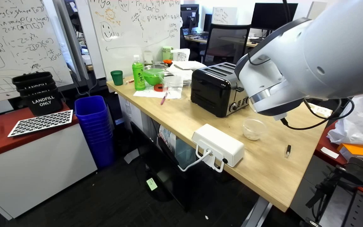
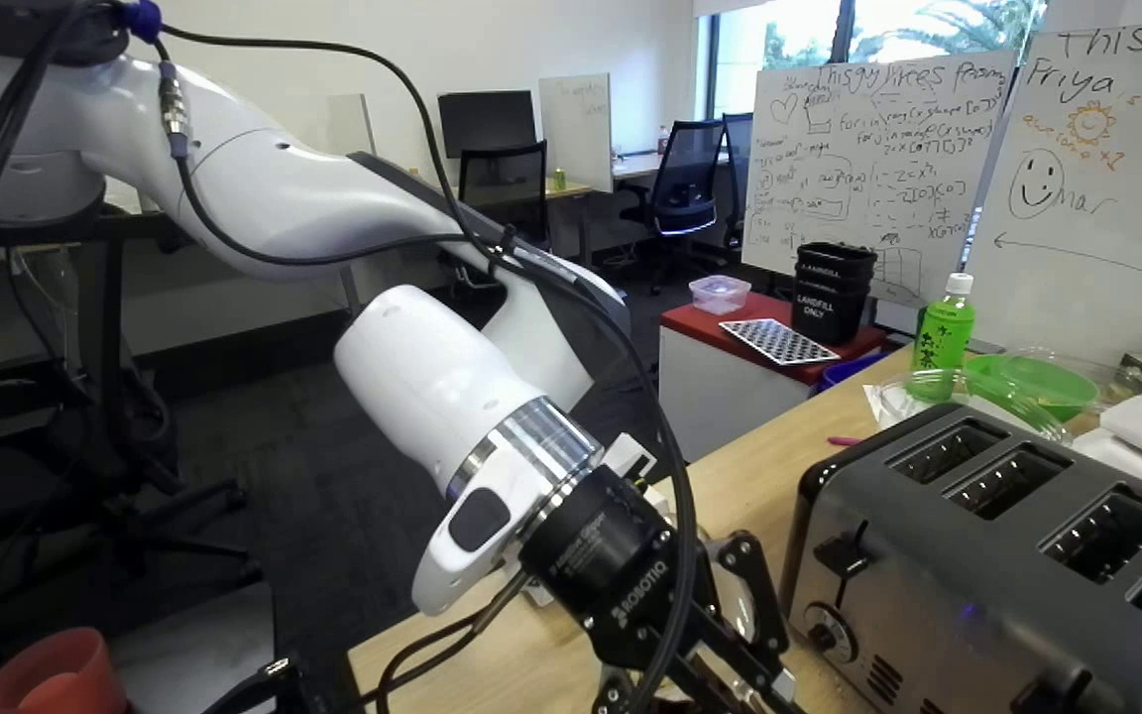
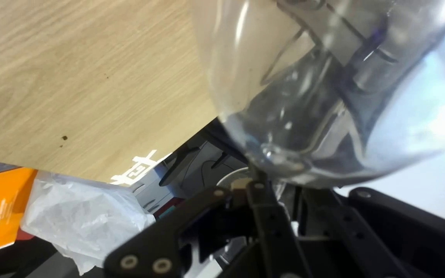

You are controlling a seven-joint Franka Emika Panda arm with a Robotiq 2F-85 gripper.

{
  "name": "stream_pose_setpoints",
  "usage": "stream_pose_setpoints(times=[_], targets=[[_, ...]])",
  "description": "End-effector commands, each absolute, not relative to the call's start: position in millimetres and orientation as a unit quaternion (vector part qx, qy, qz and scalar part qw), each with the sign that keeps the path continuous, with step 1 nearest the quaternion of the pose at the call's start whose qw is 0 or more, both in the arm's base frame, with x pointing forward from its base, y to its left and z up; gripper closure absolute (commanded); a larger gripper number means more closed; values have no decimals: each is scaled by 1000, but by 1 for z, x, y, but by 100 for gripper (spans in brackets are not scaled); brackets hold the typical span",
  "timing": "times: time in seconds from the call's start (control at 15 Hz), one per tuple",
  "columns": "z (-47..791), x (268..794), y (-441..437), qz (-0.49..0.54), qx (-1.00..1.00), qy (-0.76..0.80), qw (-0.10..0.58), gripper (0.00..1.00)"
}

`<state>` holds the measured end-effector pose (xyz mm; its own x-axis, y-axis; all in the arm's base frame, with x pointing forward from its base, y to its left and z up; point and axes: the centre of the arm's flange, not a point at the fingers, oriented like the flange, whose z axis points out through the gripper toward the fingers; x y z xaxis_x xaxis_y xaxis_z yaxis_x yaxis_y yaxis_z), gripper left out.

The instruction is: Pour the contents in the wine glass into the bowl.

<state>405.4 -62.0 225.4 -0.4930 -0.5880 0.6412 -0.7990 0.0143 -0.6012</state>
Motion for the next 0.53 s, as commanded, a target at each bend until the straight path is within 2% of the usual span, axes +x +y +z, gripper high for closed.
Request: stream_pose_setpoints(times=[0.0, 0.47], targets=[[236, 412, -55, 464, 474, -744, 82, 96], [244, 411, -58, 440, 449, -777, 20, 96]])
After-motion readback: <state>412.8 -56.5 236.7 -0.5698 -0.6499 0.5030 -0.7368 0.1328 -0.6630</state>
